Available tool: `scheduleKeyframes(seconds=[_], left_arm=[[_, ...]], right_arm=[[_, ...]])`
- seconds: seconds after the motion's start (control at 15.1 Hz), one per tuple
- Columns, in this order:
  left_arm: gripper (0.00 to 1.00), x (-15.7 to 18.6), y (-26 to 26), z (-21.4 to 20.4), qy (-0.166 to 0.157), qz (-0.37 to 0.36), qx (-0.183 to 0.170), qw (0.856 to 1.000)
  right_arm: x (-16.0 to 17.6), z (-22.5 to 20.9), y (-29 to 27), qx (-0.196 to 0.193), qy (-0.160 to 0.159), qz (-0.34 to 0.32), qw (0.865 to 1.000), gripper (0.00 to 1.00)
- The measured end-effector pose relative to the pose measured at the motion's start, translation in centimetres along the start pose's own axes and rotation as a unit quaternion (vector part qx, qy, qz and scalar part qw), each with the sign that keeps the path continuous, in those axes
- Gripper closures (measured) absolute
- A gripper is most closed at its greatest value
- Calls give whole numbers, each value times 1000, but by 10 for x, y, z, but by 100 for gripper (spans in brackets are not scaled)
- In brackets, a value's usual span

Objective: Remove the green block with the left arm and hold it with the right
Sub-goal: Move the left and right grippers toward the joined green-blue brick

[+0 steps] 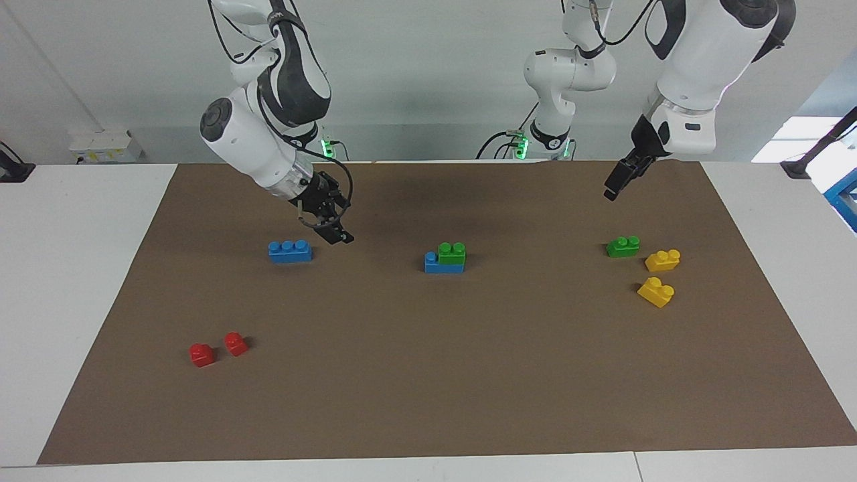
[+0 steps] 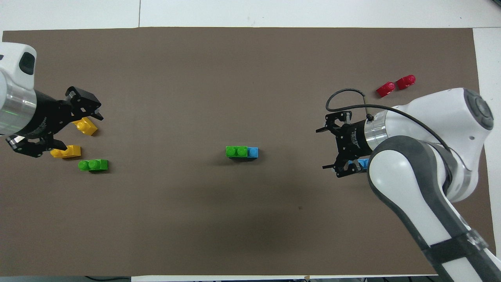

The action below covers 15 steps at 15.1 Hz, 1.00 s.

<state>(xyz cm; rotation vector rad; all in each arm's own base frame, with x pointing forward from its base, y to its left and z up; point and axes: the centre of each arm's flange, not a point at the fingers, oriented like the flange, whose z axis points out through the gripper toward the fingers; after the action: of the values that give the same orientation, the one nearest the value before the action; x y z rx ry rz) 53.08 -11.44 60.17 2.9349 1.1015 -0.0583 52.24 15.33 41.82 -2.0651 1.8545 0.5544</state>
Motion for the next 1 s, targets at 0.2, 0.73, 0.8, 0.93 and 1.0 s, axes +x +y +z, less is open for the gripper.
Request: scheduleKeyframes(seconds=[0.2, 0.73, 0.8, 0.93, 1.0], left_arm=[[0, -25, 17, 12, 10, -116, -18, 993], [0, -100, 60, 37, 8, -351, -55, 935], [0, -111, 64, 42, 6, -363, -55, 930], [0, -132, 72, 52, 3, -385, -55, 921], [0, -142, 76, 58, 2, -393, -57, 918]], right_arm=[[-12, 31, -6, 8, -17, 26, 999, 0], [-44, 79, -11, 33, -48, 89, 994, 0], [-47, 85, -10, 35, -46, 92, 994, 0], [-52, 96, -10, 44, -43, 95, 994, 0], [-55, 102, -9, 47, -43, 94, 994, 0]])
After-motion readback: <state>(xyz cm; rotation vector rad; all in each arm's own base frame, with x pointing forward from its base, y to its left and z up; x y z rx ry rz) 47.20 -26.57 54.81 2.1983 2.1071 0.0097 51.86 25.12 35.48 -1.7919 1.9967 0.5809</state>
